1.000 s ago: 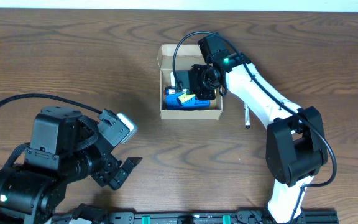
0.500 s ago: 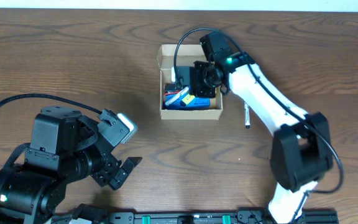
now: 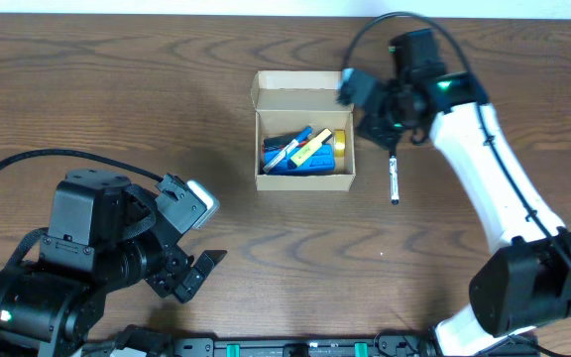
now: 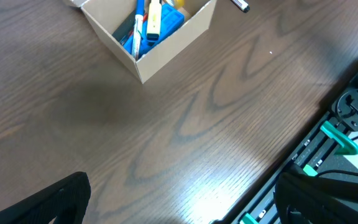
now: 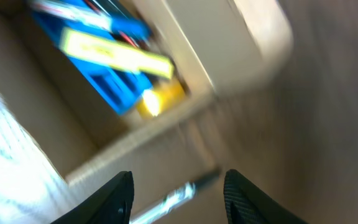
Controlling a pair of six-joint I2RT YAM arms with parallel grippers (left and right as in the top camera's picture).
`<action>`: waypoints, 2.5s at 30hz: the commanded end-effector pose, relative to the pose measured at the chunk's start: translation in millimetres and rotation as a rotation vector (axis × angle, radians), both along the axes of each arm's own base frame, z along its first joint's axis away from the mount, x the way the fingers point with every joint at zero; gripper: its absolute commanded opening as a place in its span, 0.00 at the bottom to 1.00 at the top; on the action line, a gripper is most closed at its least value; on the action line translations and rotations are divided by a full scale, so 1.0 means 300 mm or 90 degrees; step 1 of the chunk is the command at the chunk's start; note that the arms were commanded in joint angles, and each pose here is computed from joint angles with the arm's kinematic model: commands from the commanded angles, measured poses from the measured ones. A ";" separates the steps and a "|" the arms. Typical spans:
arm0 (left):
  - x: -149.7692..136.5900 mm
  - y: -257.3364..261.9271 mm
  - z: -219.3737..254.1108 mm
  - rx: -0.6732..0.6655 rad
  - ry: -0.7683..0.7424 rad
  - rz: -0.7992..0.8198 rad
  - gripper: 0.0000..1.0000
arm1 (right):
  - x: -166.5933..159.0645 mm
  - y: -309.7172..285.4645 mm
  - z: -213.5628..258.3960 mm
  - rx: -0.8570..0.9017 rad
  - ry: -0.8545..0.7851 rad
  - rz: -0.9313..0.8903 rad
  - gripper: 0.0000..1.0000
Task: Pack container
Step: 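Move the right gripper to the black marker and grasp it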
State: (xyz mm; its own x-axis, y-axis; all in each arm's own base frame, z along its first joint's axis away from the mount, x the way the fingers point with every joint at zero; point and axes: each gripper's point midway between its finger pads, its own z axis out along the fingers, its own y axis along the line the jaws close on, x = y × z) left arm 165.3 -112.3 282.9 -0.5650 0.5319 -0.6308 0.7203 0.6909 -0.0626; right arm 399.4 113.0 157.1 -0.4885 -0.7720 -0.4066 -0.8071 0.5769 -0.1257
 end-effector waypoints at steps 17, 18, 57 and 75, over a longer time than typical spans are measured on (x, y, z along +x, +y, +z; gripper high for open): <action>-0.009 -0.010 -0.003 -0.005 0.003 -0.014 0.95 | -0.107 -0.224 -0.272 0.094 0.187 -0.396 0.99; -0.009 -0.010 -0.003 -0.005 0.003 -0.014 0.95 | -0.116 -0.216 -0.284 0.102 0.195 -0.393 0.99; -0.009 -0.010 -0.003 -0.005 0.003 -0.014 0.95 | -0.075 -0.231 -0.487 0.005 0.159 -0.676 0.70; -0.009 -0.010 -0.002 -0.005 0.003 -0.014 0.95 | -0.089 -0.233 -0.562 -0.017 0.185 -0.677 0.36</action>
State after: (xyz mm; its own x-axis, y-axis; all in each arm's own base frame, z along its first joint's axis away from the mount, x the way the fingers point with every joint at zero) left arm 165.3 -112.3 282.9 -0.5650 0.5319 -0.6308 0.7203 0.6909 -0.0626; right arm 376.3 43.7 -2.9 -0.9794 0.0926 -0.1796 0.0974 0.9951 -0.0181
